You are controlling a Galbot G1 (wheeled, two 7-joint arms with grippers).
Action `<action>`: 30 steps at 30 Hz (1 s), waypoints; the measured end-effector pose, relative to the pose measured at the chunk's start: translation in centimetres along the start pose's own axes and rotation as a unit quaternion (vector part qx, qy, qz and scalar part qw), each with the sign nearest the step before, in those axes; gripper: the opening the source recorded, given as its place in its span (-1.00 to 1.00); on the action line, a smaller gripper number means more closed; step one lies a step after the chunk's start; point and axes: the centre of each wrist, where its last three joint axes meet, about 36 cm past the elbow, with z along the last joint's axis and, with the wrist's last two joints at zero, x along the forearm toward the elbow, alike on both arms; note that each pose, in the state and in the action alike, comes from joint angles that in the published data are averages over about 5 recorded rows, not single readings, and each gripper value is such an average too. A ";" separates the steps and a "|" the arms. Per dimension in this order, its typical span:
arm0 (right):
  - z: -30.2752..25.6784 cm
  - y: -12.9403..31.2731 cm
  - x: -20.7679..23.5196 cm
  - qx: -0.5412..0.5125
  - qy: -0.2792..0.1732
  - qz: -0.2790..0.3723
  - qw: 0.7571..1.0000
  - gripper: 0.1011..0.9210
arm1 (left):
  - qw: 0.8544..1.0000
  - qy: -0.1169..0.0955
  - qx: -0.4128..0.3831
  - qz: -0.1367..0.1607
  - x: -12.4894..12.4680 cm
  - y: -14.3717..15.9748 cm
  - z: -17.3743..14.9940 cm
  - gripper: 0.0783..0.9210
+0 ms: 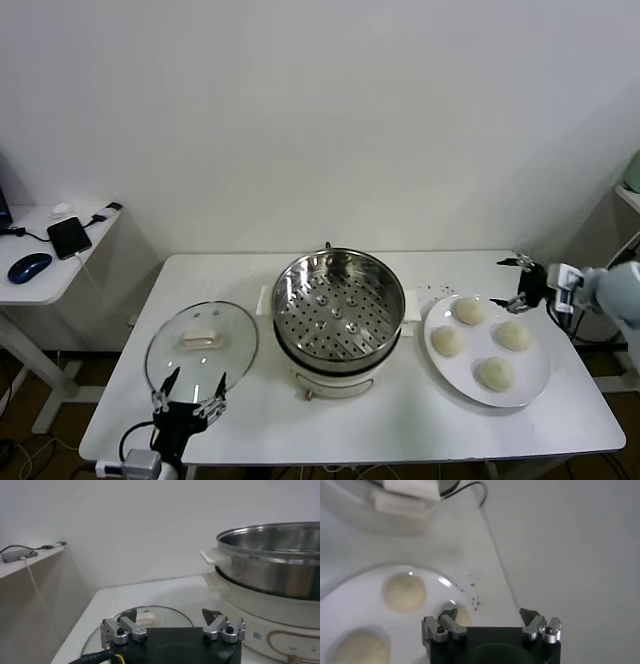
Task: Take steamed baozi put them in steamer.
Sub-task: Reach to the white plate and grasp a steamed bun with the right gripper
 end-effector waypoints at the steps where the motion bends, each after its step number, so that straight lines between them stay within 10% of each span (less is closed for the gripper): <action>1: 0.0 -0.5 -0.3 0.007 0.008 -0.014 1.000 0.76 | 1.000 0.000 0.001 -0.001 0.1 0.0 -0.1 0.77; 30: -0.5 -2.9 -11.2 0.061 0.042 -0.107 0.992 0.76 | 1.000 0.006 0.013 -0.020 0.5 0.8 -0.1 0.77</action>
